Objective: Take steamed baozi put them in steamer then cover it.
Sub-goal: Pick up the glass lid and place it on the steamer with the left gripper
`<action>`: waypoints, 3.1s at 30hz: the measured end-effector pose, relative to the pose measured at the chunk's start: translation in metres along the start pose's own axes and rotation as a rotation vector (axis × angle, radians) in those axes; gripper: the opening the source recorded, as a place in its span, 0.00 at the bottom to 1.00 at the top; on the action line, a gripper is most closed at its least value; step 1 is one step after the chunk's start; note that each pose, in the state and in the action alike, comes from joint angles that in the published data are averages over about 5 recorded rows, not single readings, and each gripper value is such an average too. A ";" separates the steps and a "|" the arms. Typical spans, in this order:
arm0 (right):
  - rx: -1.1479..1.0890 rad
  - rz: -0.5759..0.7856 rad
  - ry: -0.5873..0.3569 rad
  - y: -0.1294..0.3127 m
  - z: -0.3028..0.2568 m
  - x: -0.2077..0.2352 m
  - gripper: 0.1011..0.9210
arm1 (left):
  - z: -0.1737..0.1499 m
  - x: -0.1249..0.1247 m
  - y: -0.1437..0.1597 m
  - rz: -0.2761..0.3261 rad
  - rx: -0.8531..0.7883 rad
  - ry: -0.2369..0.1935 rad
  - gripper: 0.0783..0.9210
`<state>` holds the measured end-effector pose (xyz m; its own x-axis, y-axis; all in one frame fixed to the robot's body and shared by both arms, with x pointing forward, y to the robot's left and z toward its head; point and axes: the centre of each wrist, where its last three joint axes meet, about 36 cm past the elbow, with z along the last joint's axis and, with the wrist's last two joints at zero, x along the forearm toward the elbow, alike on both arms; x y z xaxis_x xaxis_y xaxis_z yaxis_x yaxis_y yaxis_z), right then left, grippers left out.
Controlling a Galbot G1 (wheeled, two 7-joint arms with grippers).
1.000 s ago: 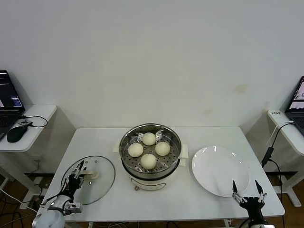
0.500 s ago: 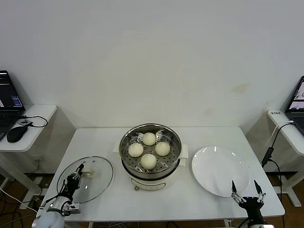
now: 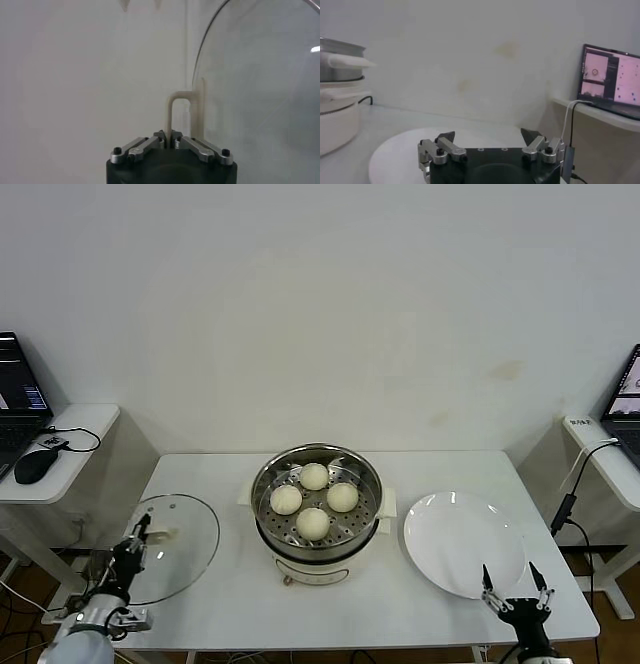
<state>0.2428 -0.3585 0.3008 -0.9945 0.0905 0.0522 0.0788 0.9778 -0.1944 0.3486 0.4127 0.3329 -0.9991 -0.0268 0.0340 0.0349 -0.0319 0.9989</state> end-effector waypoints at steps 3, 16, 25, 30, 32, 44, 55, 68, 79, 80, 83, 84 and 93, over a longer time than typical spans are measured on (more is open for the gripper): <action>0.010 -0.013 0.001 0.001 -0.002 0.001 0.88 | 0.001 0.002 0.021 -0.019 -0.008 0.020 0.08; 0.052 -0.050 -0.003 0.017 -0.005 0.002 0.88 | -0.050 -0.005 0.116 -0.099 0.022 -0.023 0.08; 0.111 -0.034 0.007 0.029 -0.002 0.001 0.88 | -0.110 -0.017 0.135 -0.077 0.074 -0.070 0.08; 0.152 -0.010 0.023 0.036 0.001 0.000 0.88 | -0.142 -0.027 0.137 -0.054 0.095 -0.085 0.08; 0.165 -0.002 0.029 0.039 0.002 -0.001 0.88 | -0.155 -0.032 0.137 -0.046 0.099 -0.089 0.08; 0.215 0.010 0.049 0.052 0.010 -0.007 0.88 | -0.241 -0.057 0.142 -0.027 0.092 -0.124 0.08; 0.230 0.007 0.063 0.056 0.016 -0.005 0.88 | -0.294 -0.066 0.137 -0.018 0.098 -0.153 0.08; 0.235 0.000 0.069 0.061 0.018 -0.003 0.88 | -0.324 -0.063 0.124 0.003 0.090 -0.173 0.08; 0.229 -0.010 0.071 0.066 0.018 -0.001 0.88 | -0.332 -0.063 0.115 0.013 0.076 -0.180 0.08; 0.230 -0.010 0.072 0.066 0.019 -0.001 0.88 | -0.333 -0.064 0.114 0.014 0.076 -0.180 0.08; 0.230 -0.011 0.074 0.066 0.019 0.000 0.88 | -0.334 -0.065 0.113 0.016 0.074 -0.179 0.08; 0.230 -0.011 0.074 0.066 0.019 0.000 0.88 | -0.334 -0.065 0.112 0.018 0.074 -0.179 0.08; 0.228 -0.018 0.071 0.069 0.018 0.000 0.88 | -0.335 -0.065 0.109 0.019 0.071 -0.177 0.08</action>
<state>0.2474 -0.2944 0.2695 -0.9877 0.0942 0.1249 0.0355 0.9122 -0.4081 0.4261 0.0766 0.4286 -0.9873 0.1499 0.0520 0.0583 0.0377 0.9976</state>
